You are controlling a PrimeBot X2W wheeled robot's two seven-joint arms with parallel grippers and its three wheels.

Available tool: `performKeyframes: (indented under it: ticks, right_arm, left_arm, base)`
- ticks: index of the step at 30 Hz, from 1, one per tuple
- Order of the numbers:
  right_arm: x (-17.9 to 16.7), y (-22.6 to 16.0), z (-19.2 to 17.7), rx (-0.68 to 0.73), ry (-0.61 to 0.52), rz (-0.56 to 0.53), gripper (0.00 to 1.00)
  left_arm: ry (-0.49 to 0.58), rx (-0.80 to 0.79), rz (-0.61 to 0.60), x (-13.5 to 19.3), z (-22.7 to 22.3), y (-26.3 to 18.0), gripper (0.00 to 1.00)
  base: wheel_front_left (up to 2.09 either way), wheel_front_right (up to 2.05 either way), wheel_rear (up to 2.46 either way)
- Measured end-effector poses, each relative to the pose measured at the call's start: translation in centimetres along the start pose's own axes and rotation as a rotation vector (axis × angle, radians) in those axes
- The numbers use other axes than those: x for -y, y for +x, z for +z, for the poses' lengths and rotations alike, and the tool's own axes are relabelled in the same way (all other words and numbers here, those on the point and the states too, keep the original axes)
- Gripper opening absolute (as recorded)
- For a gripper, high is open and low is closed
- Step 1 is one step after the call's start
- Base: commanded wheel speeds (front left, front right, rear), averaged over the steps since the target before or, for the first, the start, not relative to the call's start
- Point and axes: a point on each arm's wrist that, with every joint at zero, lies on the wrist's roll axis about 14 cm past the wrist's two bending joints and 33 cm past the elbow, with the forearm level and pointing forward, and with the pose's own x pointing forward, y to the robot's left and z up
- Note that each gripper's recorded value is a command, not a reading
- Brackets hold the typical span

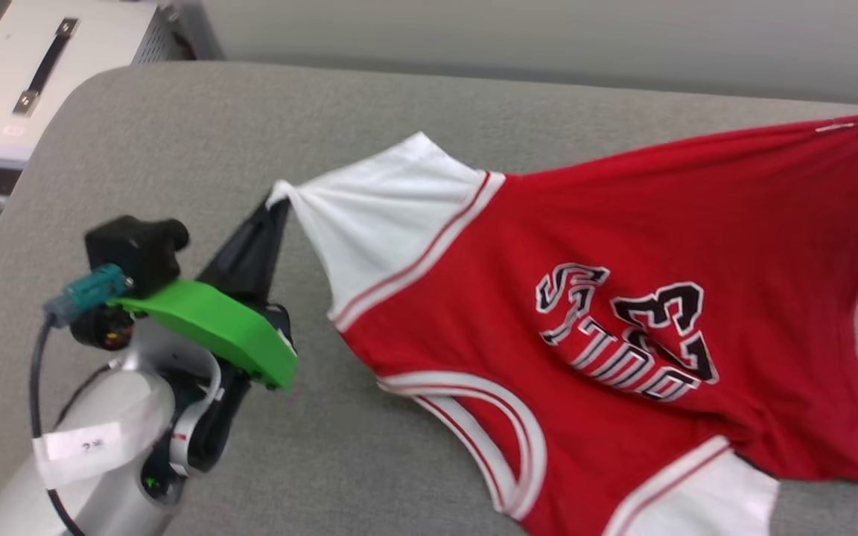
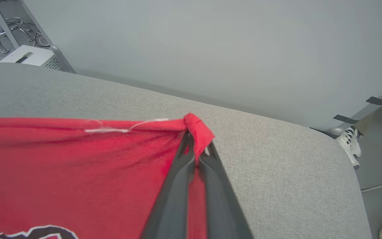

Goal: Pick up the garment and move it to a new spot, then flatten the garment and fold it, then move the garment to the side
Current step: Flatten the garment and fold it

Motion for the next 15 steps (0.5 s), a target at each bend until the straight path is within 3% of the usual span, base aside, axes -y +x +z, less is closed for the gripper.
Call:
performKeyframes:
  ticks: [15]
  right_arm:
    - [2.6,-11.8,6.3,0.362,-0.028,-0.110,0.00]
  left_arm:
    - [0.131,0.481,-0.141,5.0,15.1,0.0,0.00]
  base:
    - [0.00,0.00,0.00]
